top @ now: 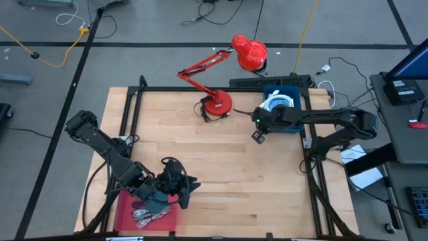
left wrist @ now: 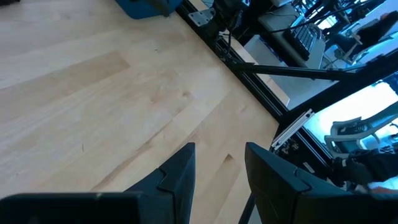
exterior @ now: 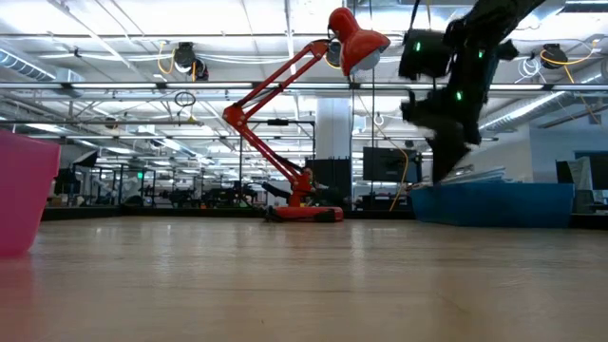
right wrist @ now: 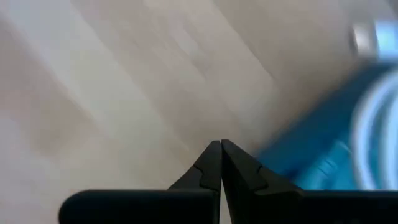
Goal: Sort cables
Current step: Adjust the blue bin, then adjust the usb cables in the blue bin
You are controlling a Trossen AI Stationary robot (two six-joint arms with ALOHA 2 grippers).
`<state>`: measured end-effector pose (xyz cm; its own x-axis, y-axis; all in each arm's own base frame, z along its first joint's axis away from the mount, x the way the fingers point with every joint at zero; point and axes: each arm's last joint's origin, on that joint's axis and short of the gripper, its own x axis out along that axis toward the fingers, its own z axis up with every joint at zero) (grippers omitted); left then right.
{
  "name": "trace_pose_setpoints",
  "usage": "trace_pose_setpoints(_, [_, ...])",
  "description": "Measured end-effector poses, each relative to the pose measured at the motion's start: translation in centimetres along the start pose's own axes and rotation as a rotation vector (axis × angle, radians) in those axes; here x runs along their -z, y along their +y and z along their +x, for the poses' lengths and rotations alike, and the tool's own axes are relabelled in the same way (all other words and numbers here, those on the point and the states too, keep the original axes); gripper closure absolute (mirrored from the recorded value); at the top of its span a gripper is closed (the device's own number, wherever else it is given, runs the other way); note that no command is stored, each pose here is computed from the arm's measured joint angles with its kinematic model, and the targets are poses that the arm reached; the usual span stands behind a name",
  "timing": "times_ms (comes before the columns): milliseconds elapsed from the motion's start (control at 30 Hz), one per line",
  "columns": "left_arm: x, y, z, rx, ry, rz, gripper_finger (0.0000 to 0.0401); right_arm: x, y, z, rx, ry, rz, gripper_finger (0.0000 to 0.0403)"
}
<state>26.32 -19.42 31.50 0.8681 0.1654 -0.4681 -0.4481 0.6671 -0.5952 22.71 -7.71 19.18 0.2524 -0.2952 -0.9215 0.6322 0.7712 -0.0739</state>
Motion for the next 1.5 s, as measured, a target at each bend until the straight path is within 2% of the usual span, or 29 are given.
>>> trace_pose_setpoints(133, [0.0, 0.0, 0.0, -0.001, 0.0, 0.006, 0.0261, -1.0, 0.3, -3.6, -0.09, -0.186, 0.057, 0.0403])
trace_pose_setpoints(167, [0.0, 0.0, 0.0, -0.002, 0.001, 0.009, 0.0261, -1.3, 0.1, -4.5, -0.071, -0.225, 0.067, 0.0403])
trace_pose_setpoints(300, [-0.1, 0.1, 0.1, -0.009, -0.002, 0.011, 0.0261, -1.2, -2.1, -6.8, 0.14, -0.285, 0.096, 0.0403])
trace_pose_setpoints(367, [-0.3, 0.1, 0.3, -0.01, -0.006, 0.016, 0.0261, -1.3, -3.4, -7.0, 0.183, -0.288, 0.12, 0.0403])
trace_pose_setpoints(567, [-0.6, 0.1, 0.5, -0.009, -0.013, 0.008, 0.0261, -0.1, -7.0, -5.1, 0.232, -0.149, 0.2, 0.0403])
trace_pose_setpoints(733, [-0.3, -0.1, 0.2, 0.01, -0.007, 0.002, 0.0261, 2.0, -8.6, -2.8, 0.217, -0.057, 0.231, 0.0403])
trace_pose_setpoints(933, [0.0, -0.3, -0.1, 0.021, -0.002, -0.011, 0.0261, 3.6, -9.2, -2.0, 0.222, 0.006, 0.239, 0.0403])
trace_pose_setpoints(1500, [-0.1, -0.2, 0.0, 0.017, -0.006, -0.016, 0.0261, 4.2, -9.4, -2.3, 0.281, 0.036, 0.229, 0.0403])
